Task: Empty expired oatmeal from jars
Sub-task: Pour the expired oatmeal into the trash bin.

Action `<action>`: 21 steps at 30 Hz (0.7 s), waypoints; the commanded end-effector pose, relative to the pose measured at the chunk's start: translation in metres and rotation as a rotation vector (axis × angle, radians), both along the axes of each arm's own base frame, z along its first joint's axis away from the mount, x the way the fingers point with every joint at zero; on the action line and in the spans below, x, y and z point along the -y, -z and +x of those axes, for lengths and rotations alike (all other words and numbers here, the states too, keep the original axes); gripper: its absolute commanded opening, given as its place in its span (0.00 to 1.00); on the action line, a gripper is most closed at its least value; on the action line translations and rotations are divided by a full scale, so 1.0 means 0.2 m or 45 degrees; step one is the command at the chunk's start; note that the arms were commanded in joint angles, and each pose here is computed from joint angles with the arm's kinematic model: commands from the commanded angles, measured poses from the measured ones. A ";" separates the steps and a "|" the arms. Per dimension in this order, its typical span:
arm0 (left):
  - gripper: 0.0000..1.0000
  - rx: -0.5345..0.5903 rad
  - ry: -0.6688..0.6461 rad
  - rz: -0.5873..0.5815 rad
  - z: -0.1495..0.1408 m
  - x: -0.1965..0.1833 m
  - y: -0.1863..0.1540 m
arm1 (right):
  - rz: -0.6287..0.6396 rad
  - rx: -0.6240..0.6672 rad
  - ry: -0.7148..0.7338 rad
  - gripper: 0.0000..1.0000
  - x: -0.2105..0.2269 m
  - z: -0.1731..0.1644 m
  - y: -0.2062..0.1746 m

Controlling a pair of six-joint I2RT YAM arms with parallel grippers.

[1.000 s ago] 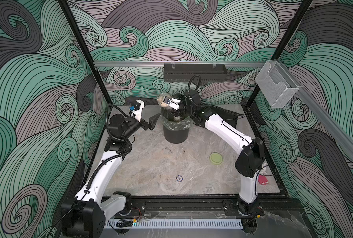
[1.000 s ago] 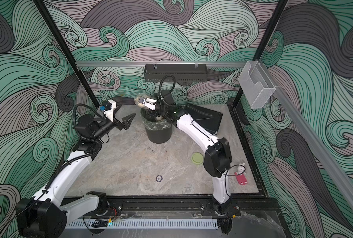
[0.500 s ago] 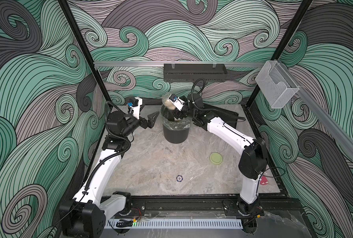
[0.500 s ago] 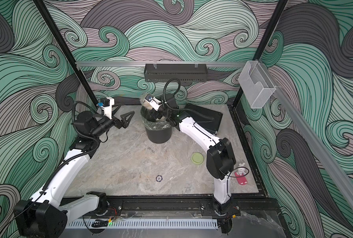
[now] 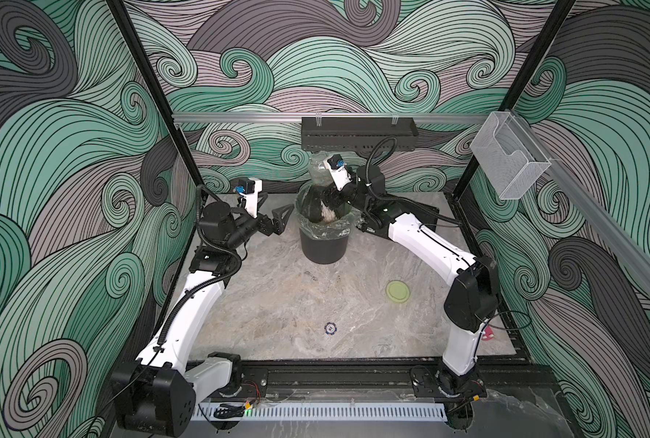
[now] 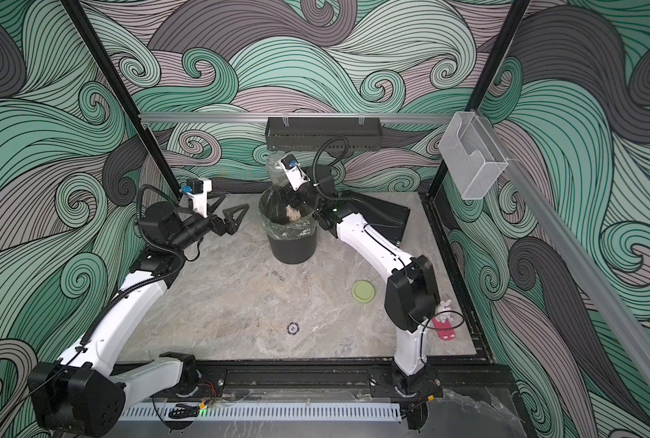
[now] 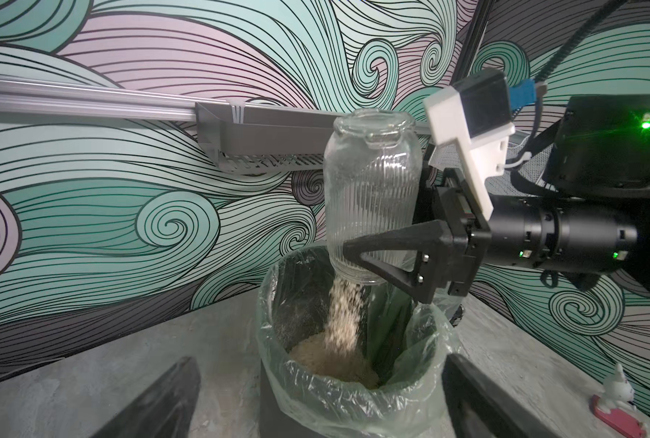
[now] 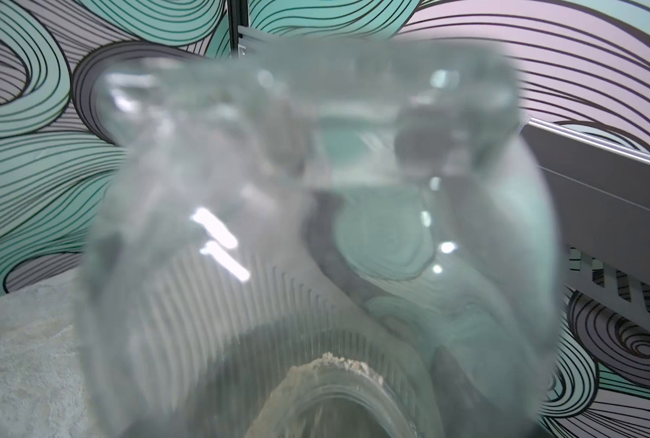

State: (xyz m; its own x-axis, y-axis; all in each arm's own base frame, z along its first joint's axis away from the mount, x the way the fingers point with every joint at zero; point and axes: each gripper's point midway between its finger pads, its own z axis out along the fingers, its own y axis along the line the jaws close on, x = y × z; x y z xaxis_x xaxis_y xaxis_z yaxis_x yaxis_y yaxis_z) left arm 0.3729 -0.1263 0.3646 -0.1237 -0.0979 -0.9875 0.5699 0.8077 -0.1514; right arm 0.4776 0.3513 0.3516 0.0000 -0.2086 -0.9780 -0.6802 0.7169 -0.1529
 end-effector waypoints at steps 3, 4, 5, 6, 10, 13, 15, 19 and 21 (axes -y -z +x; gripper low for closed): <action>0.99 0.050 0.027 -0.043 -0.01 0.01 -0.13 | 0.346 0.052 -0.045 0.26 0.02 -0.05 -0.30; 0.99 0.049 0.027 -0.043 -0.01 0.01 -0.12 | 0.354 0.051 -0.047 0.26 0.02 -0.06 -0.31; 0.98 0.051 0.024 -0.043 -0.01 0.01 -0.13 | 0.327 0.060 -0.043 0.25 0.02 -0.07 -0.31; 0.99 0.054 0.025 -0.044 -0.01 0.01 -0.13 | 0.249 0.081 -0.033 0.25 0.01 -0.08 -0.28; 0.99 0.065 0.023 -0.042 -0.01 0.01 -0.14 | 0.078 0.158 0.038 0.25 0.03 -0.09 -0.24; 0.99 0.069 0.019 -0.034 0.00 0.00 -0.14 | 0.416 0.120 -0.083 0.27 0.07 -0.12 -0.36; 0.99 0.069 0.022 -0.038 0.00 0.01 -0.15 | 0.558 0.083 -0.163 0.28 0.07 -0.14 -0.43; 0.99 0.073 0.020 -0.037 -0.01 0.00 -0.16 | 0.032 0.202 0.011 0.26 -0.02 -0.14 -0.32; 0.99 0.077 0.018 -0.033 -0.01 0.00 -0.16 | -0.025 0.214 0.065 0.26 0.01 -0.12 -0.29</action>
State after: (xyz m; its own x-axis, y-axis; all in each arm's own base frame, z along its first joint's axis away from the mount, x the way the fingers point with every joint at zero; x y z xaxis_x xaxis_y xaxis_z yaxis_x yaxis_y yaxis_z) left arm 0.3730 -0.1275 0.3690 -0.1265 -0.1143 -0.9854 0.5747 0.8012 -0.1667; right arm 0.4707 0.3457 0.3648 -0.0061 -0.1405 -0.9901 -0.6649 0.7401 -0.1009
